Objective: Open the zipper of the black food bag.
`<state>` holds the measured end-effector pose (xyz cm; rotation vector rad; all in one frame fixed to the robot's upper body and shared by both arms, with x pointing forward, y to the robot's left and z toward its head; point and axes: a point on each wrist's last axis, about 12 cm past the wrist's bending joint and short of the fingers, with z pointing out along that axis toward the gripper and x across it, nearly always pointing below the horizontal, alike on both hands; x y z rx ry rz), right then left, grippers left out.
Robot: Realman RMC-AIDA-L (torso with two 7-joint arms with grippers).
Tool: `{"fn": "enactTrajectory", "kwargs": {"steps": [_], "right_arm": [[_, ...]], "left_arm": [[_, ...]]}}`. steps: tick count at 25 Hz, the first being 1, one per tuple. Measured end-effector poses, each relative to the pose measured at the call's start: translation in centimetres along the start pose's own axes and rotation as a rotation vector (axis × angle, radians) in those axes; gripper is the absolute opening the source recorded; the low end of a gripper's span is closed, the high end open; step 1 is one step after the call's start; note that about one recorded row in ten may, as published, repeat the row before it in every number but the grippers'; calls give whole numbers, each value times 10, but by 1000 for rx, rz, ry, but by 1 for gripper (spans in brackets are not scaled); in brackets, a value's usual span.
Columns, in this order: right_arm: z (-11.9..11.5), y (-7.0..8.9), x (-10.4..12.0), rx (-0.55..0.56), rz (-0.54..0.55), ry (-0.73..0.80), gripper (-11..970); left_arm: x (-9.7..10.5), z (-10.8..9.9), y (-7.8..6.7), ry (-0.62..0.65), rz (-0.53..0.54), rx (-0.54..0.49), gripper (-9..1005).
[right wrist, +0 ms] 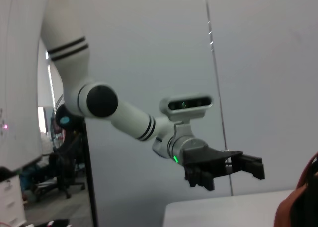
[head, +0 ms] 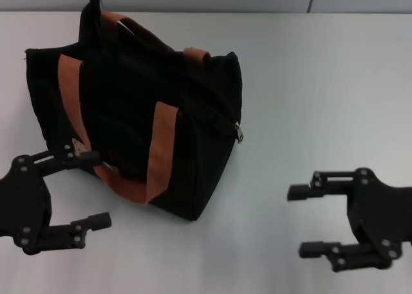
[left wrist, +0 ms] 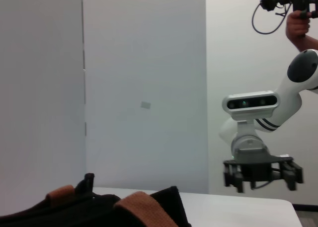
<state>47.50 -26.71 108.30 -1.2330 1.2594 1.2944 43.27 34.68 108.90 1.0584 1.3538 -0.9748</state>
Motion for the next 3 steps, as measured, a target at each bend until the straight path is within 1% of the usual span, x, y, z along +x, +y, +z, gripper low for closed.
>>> {"fn": "enactTrajectory", "kwargs": {"steps": [3], "right_arm": [[3, -1, 0, 20, -17, -9, 686]], "left_arm": [[1, 5, 1, 9, -5, 20, 832]]}}
